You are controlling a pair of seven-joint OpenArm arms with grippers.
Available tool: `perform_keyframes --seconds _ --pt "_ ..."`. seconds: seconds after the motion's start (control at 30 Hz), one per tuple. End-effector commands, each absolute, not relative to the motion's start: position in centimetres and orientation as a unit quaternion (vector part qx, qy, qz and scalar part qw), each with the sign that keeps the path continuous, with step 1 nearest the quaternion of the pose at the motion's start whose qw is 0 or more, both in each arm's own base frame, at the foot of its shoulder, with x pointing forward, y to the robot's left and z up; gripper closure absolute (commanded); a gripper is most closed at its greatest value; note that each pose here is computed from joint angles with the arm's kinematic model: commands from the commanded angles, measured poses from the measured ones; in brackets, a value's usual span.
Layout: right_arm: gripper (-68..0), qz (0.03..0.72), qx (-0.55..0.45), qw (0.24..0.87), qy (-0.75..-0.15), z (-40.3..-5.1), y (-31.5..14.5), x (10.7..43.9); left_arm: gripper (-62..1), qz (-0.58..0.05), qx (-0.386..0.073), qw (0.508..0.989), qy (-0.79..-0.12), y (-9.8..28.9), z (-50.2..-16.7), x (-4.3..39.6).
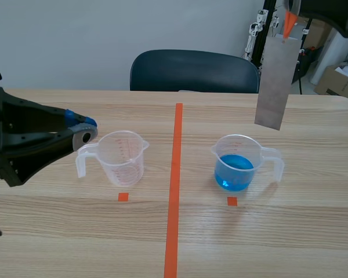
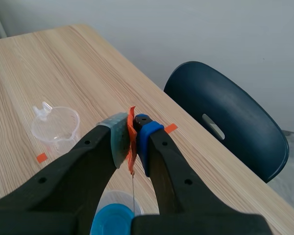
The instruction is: Do the redox reaction experiment. move the plate over the blue solution
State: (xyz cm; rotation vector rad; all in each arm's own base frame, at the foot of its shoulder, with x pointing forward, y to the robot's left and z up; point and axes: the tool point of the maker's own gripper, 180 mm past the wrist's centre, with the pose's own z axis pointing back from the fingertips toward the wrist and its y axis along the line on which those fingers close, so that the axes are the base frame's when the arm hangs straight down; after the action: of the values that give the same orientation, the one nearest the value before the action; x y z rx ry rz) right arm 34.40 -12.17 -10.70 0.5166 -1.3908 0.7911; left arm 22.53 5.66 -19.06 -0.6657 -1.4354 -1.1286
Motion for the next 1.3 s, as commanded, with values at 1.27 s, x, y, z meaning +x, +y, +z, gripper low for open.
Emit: perform_keyframes --seconds 1.27 --pt "-3.3 0.344 0.311 0.626 -0.628 -9.3 -9.3 33.2 -2.1 -0.506 -0.253 0.558 -0.608 -6.2 -22.8 29.4"
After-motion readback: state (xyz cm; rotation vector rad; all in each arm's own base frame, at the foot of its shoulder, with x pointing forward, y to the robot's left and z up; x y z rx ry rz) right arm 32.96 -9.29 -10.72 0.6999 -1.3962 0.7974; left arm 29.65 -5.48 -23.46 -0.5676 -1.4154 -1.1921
